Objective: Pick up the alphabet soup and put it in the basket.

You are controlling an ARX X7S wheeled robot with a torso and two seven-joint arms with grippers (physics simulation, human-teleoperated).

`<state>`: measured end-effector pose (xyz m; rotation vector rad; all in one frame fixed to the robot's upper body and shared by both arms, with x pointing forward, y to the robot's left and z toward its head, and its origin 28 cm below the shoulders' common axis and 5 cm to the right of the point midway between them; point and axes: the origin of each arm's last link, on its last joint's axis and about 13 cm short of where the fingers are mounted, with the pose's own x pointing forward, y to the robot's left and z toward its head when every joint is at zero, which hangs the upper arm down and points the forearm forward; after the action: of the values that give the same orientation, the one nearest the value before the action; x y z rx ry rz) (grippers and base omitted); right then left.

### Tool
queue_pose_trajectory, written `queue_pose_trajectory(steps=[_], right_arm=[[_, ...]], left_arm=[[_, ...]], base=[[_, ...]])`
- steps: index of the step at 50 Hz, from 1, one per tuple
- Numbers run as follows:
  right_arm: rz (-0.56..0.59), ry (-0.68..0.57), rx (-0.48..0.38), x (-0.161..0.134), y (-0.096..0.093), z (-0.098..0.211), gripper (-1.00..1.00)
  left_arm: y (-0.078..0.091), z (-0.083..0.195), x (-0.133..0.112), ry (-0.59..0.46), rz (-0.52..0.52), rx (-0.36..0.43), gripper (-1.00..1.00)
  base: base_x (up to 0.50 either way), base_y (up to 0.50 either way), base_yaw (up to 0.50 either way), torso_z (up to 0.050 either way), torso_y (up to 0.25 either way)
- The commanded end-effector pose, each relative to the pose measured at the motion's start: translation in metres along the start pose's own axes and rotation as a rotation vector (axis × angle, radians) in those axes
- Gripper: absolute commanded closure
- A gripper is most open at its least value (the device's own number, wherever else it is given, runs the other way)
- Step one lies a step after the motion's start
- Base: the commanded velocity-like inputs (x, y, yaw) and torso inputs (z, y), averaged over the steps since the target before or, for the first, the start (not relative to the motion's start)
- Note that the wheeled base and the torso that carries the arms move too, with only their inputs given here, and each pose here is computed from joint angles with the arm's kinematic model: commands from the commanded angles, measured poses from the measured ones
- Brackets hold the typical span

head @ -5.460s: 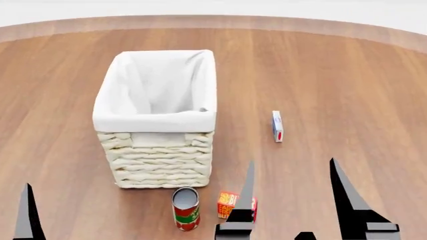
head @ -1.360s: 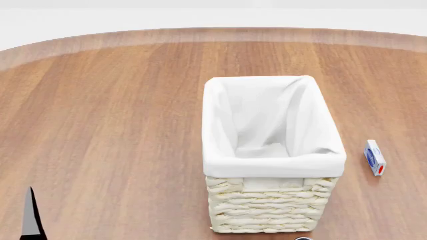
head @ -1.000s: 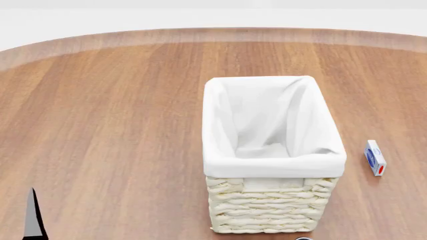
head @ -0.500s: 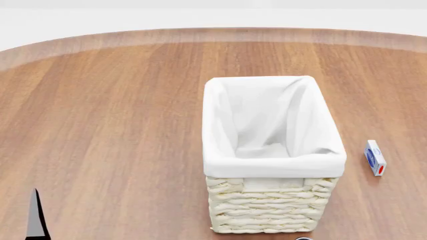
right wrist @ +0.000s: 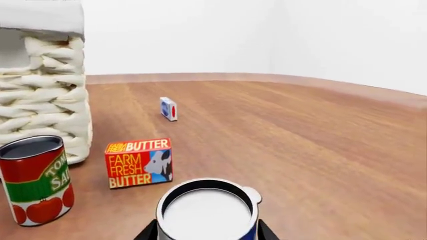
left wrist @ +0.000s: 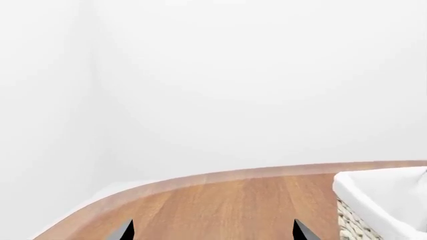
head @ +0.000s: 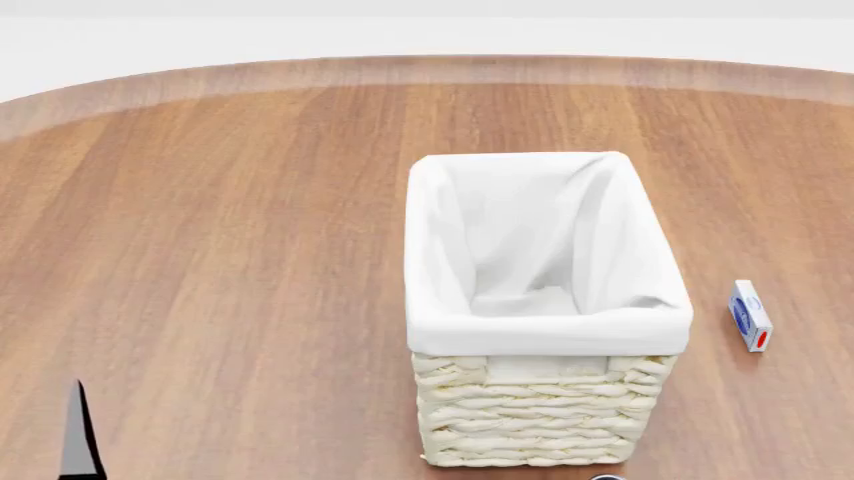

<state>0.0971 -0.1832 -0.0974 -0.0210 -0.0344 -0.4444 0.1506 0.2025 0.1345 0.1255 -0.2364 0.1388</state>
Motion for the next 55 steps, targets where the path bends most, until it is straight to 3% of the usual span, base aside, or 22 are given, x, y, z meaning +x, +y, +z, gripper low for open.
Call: queue_pose_trajectory(steps=[1,7,22,36,45,55], right_arm=[[0.055,0.022,0.002,-0.001,0.009,-0.004,1.0],[0.059,0.004,0.013,0.002,0.012,0.002,1.0],[0.101,-0.277,0.071,0.04,0.02,0.139,1.0],[0.056,-0.381,0.119,0.045,0.013,0.217,1.0],[0.181,-0.427,0.132,0.049,0.034,0.265,1.0],[0.272,-0.463,0.15,0.073,0.058,0.293,1.0]], left_arm=[[0.0,-0.002,0.0,0.005,-0.002,0.002,-1.0],[-0.001,-0.003,0.0,0.009,-0.003,0.005,-1.0],[0.001,0.001,0.001,0.008,0.002,-0.001,-1.0],[0.002,-0.002,0.002,0.015,0.008,-0.002,-1.0],[0.001,-0.002,0.002,0.015,0.003,-0.004,-1.0],[0.001,-0.003,0.003,0.017,0.004,-0.001,-1.0]], base=[[0.0,0.0,0.0,0.0,0.0],[0.0,0.0,0.0,0.0,0.0],[0.0,0.0,0.0,0.0,0.0],[0.0,0.0,0.0,0.0,0.001],[0.0,0.0,0.0,0.0,0.0],[0.0,0.0,0.0,0.0,0.001]])
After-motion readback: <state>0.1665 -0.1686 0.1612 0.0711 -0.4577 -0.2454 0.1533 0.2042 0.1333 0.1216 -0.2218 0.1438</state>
